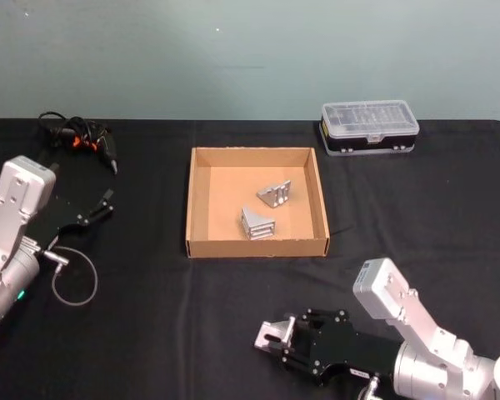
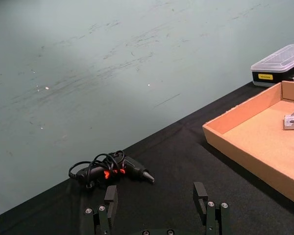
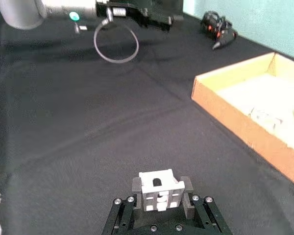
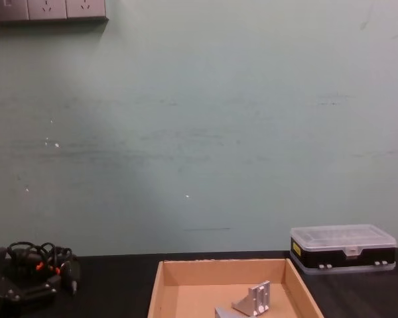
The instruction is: Use one hand to pick up the angle iron from the table and place it into the box.
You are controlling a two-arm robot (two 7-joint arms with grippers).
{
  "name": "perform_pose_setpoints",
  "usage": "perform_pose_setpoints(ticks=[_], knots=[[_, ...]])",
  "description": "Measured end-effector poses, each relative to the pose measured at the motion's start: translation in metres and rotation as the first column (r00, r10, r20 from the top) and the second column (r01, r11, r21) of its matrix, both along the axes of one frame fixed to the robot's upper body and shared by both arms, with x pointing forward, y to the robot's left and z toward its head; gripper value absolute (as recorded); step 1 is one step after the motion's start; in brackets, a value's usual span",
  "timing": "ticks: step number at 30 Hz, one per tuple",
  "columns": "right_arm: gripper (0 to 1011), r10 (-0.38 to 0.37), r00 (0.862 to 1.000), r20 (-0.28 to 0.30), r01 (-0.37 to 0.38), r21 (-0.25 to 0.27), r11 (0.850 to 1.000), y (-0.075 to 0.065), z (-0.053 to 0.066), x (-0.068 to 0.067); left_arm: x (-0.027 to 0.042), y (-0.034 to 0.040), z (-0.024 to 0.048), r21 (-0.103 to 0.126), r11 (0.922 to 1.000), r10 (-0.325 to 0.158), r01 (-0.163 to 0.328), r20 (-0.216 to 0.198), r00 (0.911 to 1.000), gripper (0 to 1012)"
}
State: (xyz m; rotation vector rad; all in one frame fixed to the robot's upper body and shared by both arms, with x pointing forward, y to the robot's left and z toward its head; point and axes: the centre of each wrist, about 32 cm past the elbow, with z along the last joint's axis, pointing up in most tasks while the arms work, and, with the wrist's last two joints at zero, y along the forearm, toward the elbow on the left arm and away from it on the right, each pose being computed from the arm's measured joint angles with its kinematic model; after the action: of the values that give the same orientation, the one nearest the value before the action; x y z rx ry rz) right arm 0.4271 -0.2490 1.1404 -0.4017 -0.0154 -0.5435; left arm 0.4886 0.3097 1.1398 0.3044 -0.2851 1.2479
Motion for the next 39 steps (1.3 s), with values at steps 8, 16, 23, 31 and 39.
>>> perform_pose_setpoints(ticks=[8, 16, 23, 31, 39], knots=[[474, -0.007, 0.999, 0.047, 0.005, 0.05, 0.999, -0.002, 0.023, -0.002, 0.0, 0.0, 0.0, 0.0, 1.0, 0.0, 0.0, 0.0, 1.0, 1011], [474, -0.076, 0.991, 0.107, 0.069, 0.072, 0.995, -0.012, 0.05, 0.013, 0.0, 0.0, 0.0, 0.0, 1.0, 0.0, 0.0, 0.0, 1.0, 1011], [474, -0.148, 0.979, 0.138, 0.139, 0.075, 0.987, -0.016, 0.062, 0.041, 0.0, 0.0, 0.0, 0.0, 1.0, 0.0, 0.0, 0.0, 1.0, 1011], [474, -0.224, 0.968, 0.114, 0.22, 0.054, 0.974, -0.015, 0.056, 0.071, 0.0, 0.0, 0.0, 0.0, 1.0, 0.0, 0.0, 0.0, 1.0, 1012], [474, -0.272, 0.956, 0.109, 0.273, 0.012, 0.962, -0.012, 0.051, 0.099, 0.0, 0.0, 0.0, 0.0, 1.0, 0.0, 0.0, 0.0, 1.0, 1011]])
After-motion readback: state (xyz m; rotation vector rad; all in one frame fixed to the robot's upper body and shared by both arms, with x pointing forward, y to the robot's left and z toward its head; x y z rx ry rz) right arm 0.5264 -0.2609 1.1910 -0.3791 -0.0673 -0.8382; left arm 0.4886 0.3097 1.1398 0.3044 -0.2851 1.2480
